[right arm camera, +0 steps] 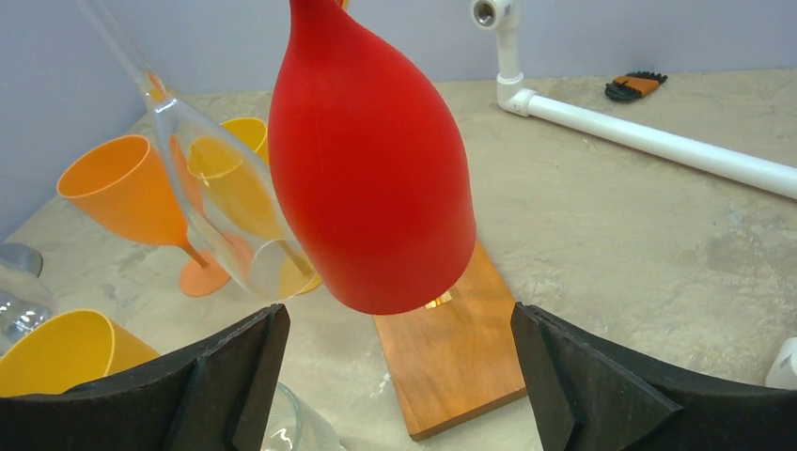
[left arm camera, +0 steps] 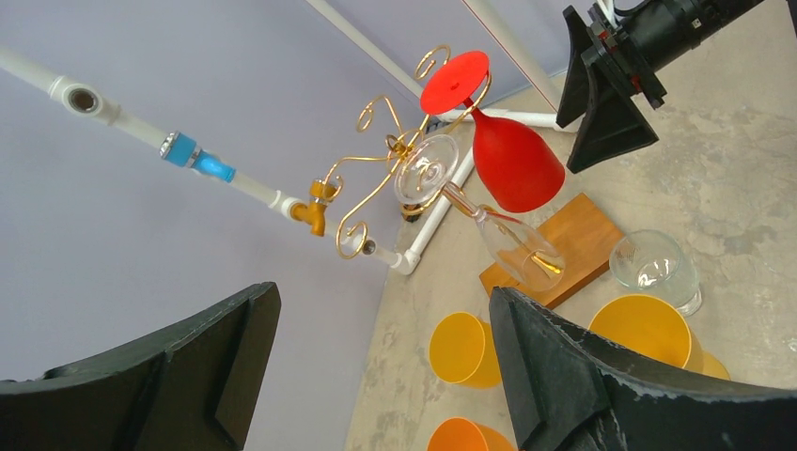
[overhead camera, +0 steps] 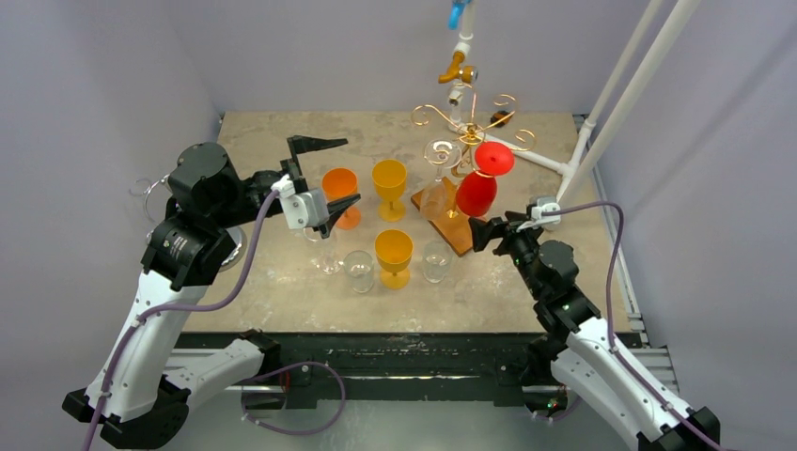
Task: Place the wine glass upside down on the wine glass rack
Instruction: Turn the wine glass upside down at the wine rack, then adjust the wine rack at the center of the board.
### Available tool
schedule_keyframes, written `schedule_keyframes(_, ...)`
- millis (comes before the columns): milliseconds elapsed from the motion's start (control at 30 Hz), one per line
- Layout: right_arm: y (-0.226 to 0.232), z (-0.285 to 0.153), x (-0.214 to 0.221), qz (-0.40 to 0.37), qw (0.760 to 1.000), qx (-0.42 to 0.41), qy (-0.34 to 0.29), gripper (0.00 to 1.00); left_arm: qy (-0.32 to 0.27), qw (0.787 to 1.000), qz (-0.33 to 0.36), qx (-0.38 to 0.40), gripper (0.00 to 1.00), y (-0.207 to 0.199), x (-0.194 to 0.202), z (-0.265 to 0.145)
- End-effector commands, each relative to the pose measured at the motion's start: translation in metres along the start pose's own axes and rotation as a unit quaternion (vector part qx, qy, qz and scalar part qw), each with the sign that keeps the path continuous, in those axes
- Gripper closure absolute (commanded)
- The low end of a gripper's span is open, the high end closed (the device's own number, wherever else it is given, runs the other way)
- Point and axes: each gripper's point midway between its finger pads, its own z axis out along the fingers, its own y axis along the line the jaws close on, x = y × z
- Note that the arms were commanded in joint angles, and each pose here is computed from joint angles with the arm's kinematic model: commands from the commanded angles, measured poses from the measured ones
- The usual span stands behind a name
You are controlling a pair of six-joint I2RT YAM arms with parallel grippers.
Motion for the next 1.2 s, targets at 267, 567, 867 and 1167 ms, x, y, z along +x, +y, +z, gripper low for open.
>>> schedule_keyframes(267,0.006,-0.036,-0.072,0.035,0.998,0.010,-0.042,0.01,0.016,0.998,-0.050,-0.024,0.12,0.016,0.018,0.020)
schedule_keyframes(567,0.009,-0.064,-0.148,0.060,0.996,0.044,-0.043,0.16,0.044,0.986,-0.147,-0.060,0.16,0.046,0.051,0.059)
schedule_keyframes(867,0.003,-0.025,-0.214,0.040,0.990,0.137,-0.013,0.37,0.074,0.980,-0.172,-0.061,0.32,0.056,0.092,0.093)
schedule_keyframes(1167,0.005,0.038,-0.228,-0.011,0.986,0.167,0.006,0.39,0.100,0.979,-0.170,-0.051,0.44,0.053,0.125,0.125)
